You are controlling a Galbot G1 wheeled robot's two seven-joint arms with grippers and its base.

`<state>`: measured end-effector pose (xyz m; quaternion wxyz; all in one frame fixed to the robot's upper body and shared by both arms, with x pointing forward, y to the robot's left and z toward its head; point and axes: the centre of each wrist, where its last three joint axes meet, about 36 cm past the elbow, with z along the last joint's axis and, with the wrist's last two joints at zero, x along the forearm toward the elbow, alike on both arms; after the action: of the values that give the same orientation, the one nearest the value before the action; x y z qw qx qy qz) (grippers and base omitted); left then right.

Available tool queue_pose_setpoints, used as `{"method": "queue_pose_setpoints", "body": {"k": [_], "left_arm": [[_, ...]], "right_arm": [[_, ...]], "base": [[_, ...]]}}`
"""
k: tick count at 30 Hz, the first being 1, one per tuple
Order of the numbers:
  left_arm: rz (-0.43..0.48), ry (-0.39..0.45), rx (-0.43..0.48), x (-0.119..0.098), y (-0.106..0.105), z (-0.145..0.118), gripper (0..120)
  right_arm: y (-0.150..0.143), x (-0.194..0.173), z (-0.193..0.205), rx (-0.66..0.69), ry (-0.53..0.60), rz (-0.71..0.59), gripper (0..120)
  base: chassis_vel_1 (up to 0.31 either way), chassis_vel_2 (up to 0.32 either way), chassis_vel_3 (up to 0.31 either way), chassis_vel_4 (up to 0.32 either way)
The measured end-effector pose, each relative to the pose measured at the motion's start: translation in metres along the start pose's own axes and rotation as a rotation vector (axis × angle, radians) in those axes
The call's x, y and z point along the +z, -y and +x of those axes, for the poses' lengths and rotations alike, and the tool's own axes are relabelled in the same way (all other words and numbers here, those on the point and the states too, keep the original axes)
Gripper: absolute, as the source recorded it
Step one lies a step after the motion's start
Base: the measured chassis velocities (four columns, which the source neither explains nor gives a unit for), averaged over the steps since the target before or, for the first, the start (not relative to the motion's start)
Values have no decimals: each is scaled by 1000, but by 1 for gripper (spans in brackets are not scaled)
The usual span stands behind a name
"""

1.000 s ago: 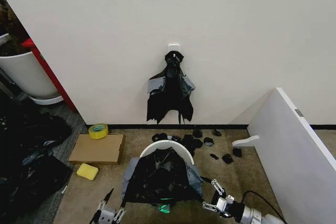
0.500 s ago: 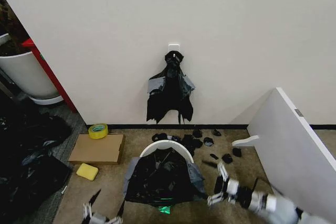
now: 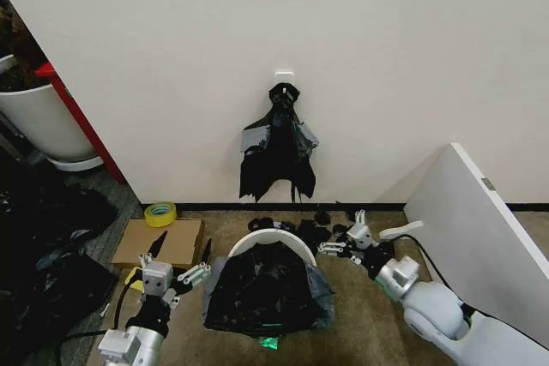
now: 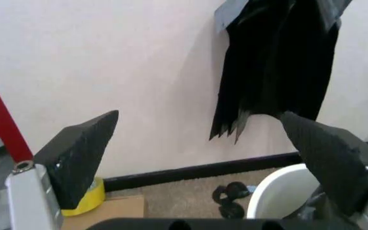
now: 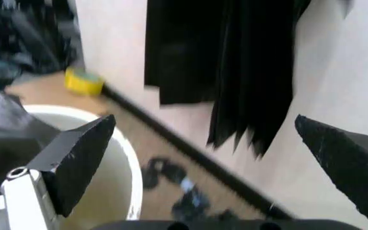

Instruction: Place the garbage bag over the trash bin.

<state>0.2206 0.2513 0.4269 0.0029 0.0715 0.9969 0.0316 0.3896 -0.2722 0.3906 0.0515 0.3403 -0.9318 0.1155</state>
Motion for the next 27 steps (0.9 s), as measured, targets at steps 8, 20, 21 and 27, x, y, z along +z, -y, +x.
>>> {"method": "queue_pose_setpoints", "body": {"k": [8,20,21,27], "left_arm": [[58,42,-80,-16,14,3,100],[79,21,-153,-17,19,-1,100],[79,18,-156,-17,19,-1,100],[79,-1,-173,-14,18,-3,100]], "right_arm": [[60,-11,-47,-344,-82,5,100],[69,-3,-116,-425,-203,73,100],[70,-1,-120,-424,-208,73,100],[72,7,-129,-445,-247,105,84]], "base": [[0,0,0,0],[0,0,0,0],[0,0,0,0],[0,0,0,0]]}}
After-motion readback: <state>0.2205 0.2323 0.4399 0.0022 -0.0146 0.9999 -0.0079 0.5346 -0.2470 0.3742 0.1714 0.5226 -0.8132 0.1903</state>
